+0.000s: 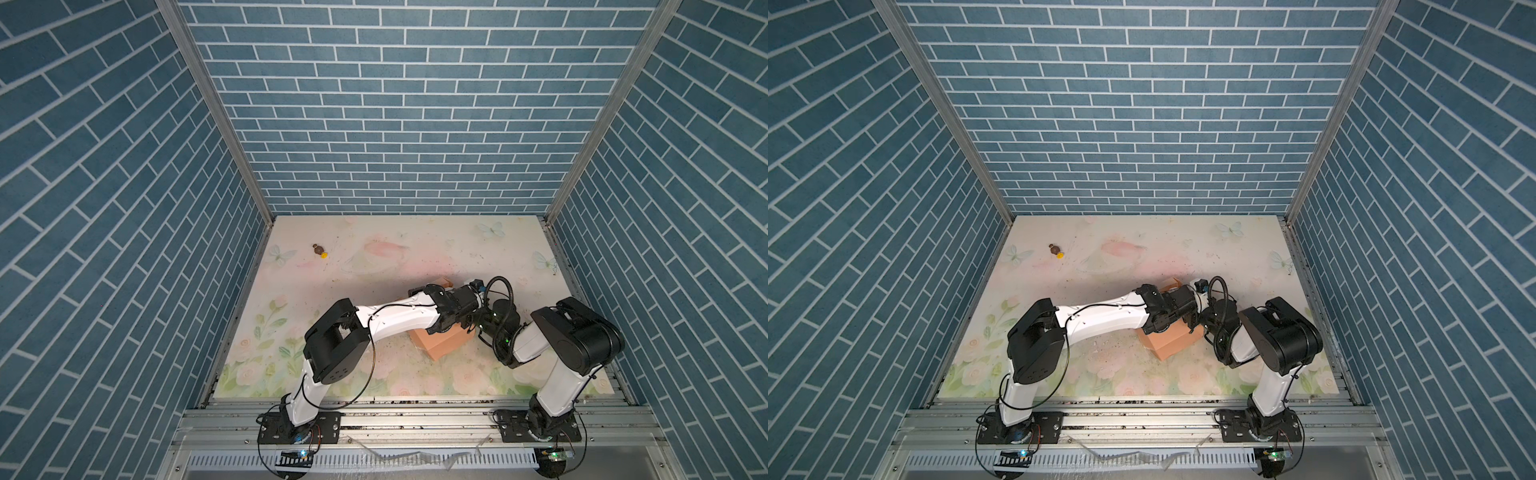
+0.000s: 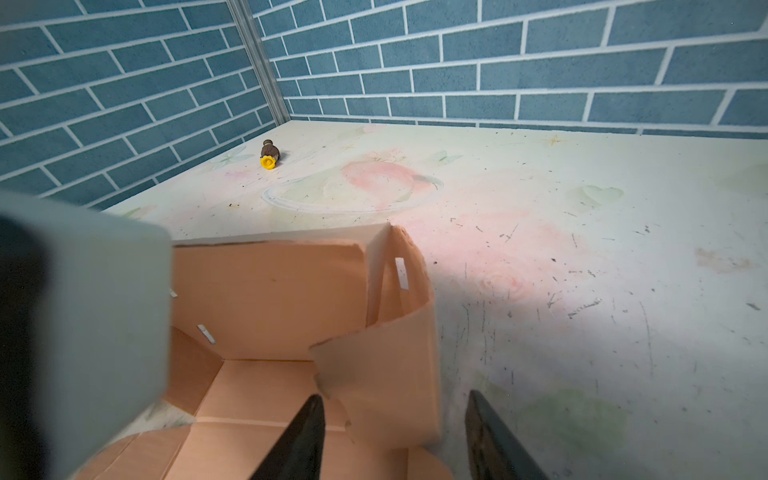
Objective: Fold the paper box
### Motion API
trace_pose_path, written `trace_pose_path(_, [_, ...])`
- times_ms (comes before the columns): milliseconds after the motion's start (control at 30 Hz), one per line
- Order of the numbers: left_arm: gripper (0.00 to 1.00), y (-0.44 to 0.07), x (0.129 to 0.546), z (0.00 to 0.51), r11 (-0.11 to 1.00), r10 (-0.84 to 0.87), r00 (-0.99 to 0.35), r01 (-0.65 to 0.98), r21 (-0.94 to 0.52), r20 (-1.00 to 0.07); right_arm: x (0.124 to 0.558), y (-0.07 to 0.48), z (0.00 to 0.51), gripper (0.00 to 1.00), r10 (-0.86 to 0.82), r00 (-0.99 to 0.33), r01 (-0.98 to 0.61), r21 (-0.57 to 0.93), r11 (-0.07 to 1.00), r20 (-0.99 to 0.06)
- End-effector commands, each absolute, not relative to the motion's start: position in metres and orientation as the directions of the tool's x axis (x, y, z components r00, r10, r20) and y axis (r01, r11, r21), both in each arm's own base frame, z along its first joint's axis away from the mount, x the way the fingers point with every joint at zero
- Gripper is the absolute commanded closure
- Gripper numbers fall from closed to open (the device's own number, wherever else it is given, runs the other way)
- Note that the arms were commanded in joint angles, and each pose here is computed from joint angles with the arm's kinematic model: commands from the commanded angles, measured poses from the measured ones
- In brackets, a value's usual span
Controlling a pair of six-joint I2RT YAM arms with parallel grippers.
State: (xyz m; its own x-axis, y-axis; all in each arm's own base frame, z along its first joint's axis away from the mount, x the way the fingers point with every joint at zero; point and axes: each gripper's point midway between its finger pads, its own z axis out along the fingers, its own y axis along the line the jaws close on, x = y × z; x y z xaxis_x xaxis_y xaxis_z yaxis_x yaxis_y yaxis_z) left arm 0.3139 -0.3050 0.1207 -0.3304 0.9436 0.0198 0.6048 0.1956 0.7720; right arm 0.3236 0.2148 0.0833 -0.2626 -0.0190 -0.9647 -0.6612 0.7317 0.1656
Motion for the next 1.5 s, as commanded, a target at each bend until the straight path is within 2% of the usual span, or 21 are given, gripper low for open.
trace_pose_path(0, [0.94, -0.306, 0.308, 0.124, 0.185, 0.947, -0.319, 0.619, 0.763, 0.029, 0.329, 0.214, 0.094, 0.46, -0.001, -0.221, -0.658, 0.149, 0.738, -0.975])
trace_pose_path(167, [0.94, -0.307, 0.308, 0.121, 0.185, 0.947, -0.319, 0.625, 0.758, 0.032, 0.336, 0.219, 0.094, 0.47, 0.005, -0.22, -0.663, 0.154, 0.733, -0.975])
trace_pose_path(433, [0.94, -0.309, 0.307, 0.114, 0.176, 0.947, -0.317, 0.635, 0.752, 0.046, 0.351, 0.21, 0.086, 0.48, 0.004, -0.224, -0.575, 0.135, 0.807, -0.975])
trace_pose_path(1467, [0.94, -0.308, 0.31, 0.115, 0.189, 0.945, -0.325, 0.633, 0.751, 0.036, 0.325, 0.229, 0.098, 0.48, 0.01, -0.212, -0.641, 0.147, 0.754, -0.977])
